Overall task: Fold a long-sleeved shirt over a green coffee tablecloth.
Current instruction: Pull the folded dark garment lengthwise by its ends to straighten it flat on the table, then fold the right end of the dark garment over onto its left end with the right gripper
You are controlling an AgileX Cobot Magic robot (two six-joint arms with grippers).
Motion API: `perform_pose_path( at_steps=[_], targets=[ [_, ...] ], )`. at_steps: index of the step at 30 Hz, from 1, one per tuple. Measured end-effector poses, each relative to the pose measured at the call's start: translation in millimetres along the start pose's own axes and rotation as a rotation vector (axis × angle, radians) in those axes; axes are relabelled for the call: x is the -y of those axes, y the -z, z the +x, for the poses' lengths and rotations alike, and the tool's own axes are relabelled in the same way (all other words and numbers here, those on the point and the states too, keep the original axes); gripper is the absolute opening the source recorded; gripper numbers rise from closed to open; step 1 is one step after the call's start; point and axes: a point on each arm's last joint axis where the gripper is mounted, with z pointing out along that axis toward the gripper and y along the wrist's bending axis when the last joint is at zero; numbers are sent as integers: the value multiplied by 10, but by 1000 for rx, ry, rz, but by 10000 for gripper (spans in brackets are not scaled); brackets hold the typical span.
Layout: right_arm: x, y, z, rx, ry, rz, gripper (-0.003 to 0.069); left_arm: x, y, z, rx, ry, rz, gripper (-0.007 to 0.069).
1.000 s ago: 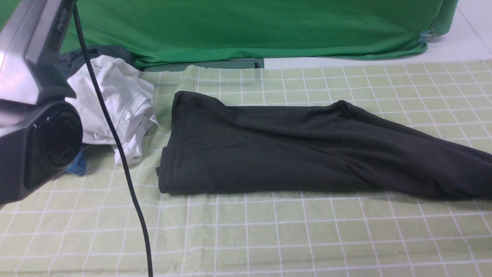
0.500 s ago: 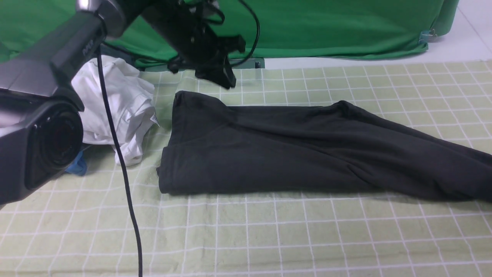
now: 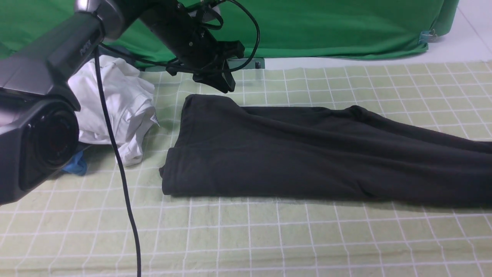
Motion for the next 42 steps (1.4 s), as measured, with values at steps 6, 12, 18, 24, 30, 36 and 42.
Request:
perform_pose_path(
  at_steps=[6, 12, 18, 24, 30, 36, 42],
  targets=[
    [24, -99, -68, 36, -8, 21, 234, -60, -24, 154, -56, 11, -43, 86],
    [26, -197, -61, 3, -51, 22, 489, -58, 228, 628, -170, 22, -117, 92],
    [41, -268, -60, -15, -59, 38, 529, -7, 389, 814, -186, 27, -122, 113],
    [21, -561, -45, -88, -85, 19, 529, -40, 360, 858, -207, 18, -150, 155],
    [-7, -626, -66, -93, -102, -14, 360, -63, 354, 843, -187, 8, -171, 214],
    [-37, -603, -75, -85, -80, -37, 52, -53, 350, 829, -171, 12, -161, 249],
    [74, -294, -103, -40, -32, 69, 13, 77, 564, 845, -142, 7, -127, 255]
  ],
)
